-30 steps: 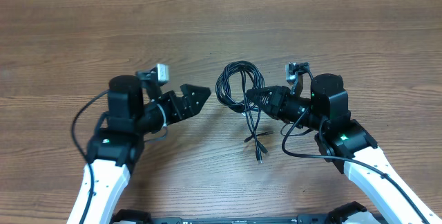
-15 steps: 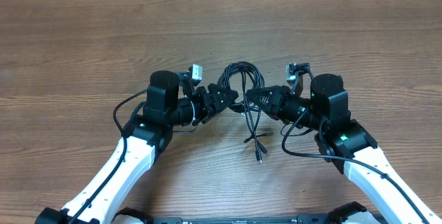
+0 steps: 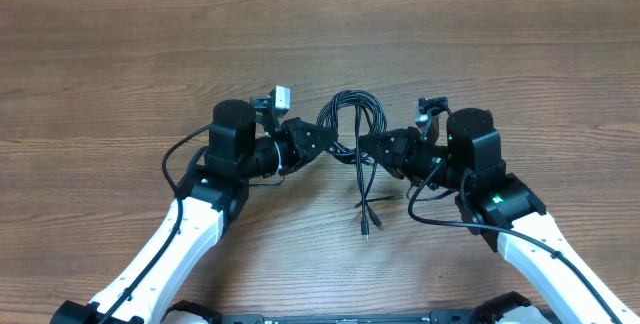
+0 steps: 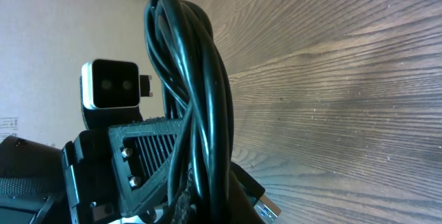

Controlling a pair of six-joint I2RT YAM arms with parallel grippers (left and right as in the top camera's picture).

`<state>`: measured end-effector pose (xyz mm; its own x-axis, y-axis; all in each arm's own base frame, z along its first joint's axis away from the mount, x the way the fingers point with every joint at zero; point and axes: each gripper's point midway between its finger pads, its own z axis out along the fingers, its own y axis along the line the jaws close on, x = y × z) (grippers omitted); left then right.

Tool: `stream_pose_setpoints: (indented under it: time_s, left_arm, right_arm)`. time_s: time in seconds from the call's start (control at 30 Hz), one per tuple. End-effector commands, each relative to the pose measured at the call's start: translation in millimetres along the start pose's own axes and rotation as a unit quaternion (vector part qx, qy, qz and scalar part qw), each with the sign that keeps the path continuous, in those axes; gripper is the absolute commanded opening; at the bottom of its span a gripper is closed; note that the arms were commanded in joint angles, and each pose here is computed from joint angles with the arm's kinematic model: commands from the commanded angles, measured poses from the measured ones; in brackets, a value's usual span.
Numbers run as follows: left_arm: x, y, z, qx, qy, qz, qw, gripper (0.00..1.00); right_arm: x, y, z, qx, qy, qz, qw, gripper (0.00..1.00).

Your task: Untangle cables

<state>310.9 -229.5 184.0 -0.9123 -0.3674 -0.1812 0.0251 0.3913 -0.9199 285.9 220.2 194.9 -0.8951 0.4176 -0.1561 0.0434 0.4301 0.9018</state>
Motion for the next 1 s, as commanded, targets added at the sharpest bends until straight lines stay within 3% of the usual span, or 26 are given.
stream_pose_setpoints:
  time_s: [0.0, 0.23, 0.4, 0.47, 0.53, 0.7, 0.83, 0.97]
  left_arm:
    - [1.1, 0.6, 0.6, 0.002, 0.0, 0.045, 0.999, 0.04]
    - [-4.5, 0.6, -8.0, 0.016, 0.005, 0.168, 0.986, 0.04]
    - [-0.9, -6.0, -23.5, 0.066, 0.036, 0.232, 0.97, 0.04]
    - [-0.4, -6.4, -29.0, 0.079, 0.043, 0.245, 0.965, 0.04]
    - [-3.6, -1.0, -32.1, 0.071, 0.04, 0.239, 0.967, 0.04]
    - [-11.0, 23.6, -33.0, 0.015, 0.025, 0.209, 0.977, 0.04]
    - [-16.5, 45.7, -33.3, -0.043, 0.009, 0.185, 0.982, 0.04]
    - [-15.3, 45.6, -32.3, -0.044, 0.011, 0.186, 0.982, 0.04]
  right_arm:
    - [9.7, 19.3, 0.7, -0.023, 0.023, -0.012, 0.999, 0.04]
    - [15.9, 1.7, 0.6, 0.011, 0.033, -0.029, 0.999, 0.08]
    - [20.8, -18.1, -1.1, 0.049, 0.042, -0.101, 0.993, 0.36]
    - [16.9, -28.7, -3.1, 0.073, 0.034, -0.126, 0.989, 0.52]
    - [11.4, -37.0, -7.1, 0.092, 0.024, -0.138, 0.986, 0.58]
    - [9.6, -23.2, -20.4, 0.065, 0.017, -0.143, 0.987, 0.59]
    - [26.9, 15.9, -34.1, -0.015, 0.038, -0.176, 0.984, 0.52]
    - [34.1, 39.0, -35.0, -0.058, 0.04, -0.21, 0.975, 0.45]
